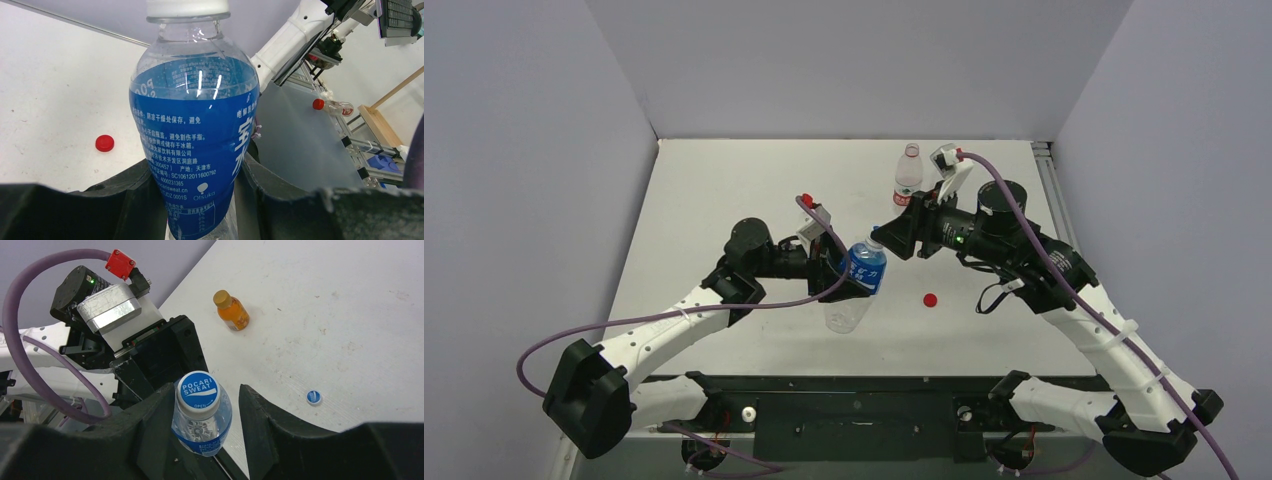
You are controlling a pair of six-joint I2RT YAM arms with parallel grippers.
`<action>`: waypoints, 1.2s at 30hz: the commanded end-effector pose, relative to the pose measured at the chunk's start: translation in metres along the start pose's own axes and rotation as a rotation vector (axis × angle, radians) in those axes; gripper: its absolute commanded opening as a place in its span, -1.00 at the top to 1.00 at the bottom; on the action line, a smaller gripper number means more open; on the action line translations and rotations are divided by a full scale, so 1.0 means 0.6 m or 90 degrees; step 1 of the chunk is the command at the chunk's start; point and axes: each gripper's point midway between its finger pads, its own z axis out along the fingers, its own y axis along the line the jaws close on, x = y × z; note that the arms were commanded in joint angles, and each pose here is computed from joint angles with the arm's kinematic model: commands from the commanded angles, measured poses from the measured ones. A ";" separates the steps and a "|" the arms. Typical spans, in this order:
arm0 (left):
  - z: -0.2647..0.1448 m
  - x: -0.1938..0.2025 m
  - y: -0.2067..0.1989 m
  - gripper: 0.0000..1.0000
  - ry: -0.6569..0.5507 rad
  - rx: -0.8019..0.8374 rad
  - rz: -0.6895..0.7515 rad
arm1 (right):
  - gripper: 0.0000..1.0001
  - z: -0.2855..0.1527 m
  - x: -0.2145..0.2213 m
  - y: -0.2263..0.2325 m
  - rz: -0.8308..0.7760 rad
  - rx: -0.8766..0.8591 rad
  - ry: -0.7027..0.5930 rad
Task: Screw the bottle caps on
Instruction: Screw the bottle cap onto the plastic bottle.
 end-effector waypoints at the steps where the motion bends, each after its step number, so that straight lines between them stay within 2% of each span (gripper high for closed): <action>1: 0.005 -0.036 -0.018 1.00 -0.019 0.020 0.057 | 0.13 0.002 -0.026 0.030 0.002 -0.047 -0.030; 5: 0.007 -0.033 -0.015 1.00 -0.015 0.019 0.057 | 0.24 0.005 -0.028 0.033 0.007 -0.052 -0.030; 15: 0.010 -0.034 -0.006 1.00 -0.015 0.013 0.063 | 0.28 0.008 -0.021 0.031 0.008 -0.051 -0.018; 19: 0.012 -0.032 -0.001 1.00 -0.014 0.008 0.060 | 0.46 0.006 -0.022 0.030 0.009 -0.047 -0.020; 23: 0.014 -0.037 0.013 1.00 -0.023 -0.021 0.062 | 0.81 0.006 -0.016 0.021 0.015 -0.028 -0.011; 27: 0.009 -0.060 0.076 1.00 -0.063 -0.167 0.095 | 1.00 0.011 0.000 -0.020 0.062 0.063 0.007; 31: -0.019 -0.105 0.149 1.00 -0.148 -0.409 0.175 | 1.00 0.017 0.029 -0.084 0.121 0.218 0.036; 32: -0.014 -0.109 0.145 1.00 -0.159 -0.428 0.190 | 1.00 0.018 0.038 -0.092 0.131 0.238 0.043; 33: -0.032 -0.122 0.165 1.00 -0.175 -0.503 0.213 | 1.00 0.019 0.038 -0.101 0.148 0.267 0.030; 34: -0.025 -0.126 0.158 1.00 -0.184 -0.517 0.227 | 1.00 0.022 0.047 -0.110 0.155 0.289 0.035; 35: -0.041 -0.135 0.174 1.00 -0.193 -0.583 0.249 | 1.00 0.026 0.050 -0.125 0.166 0.326 0.027; 36: -0.030 -0.140 0.170 1.00 -0.202 -0.594 0.260 | 1.00 0.026 0.055 -0.134 0.171 0.348 0.027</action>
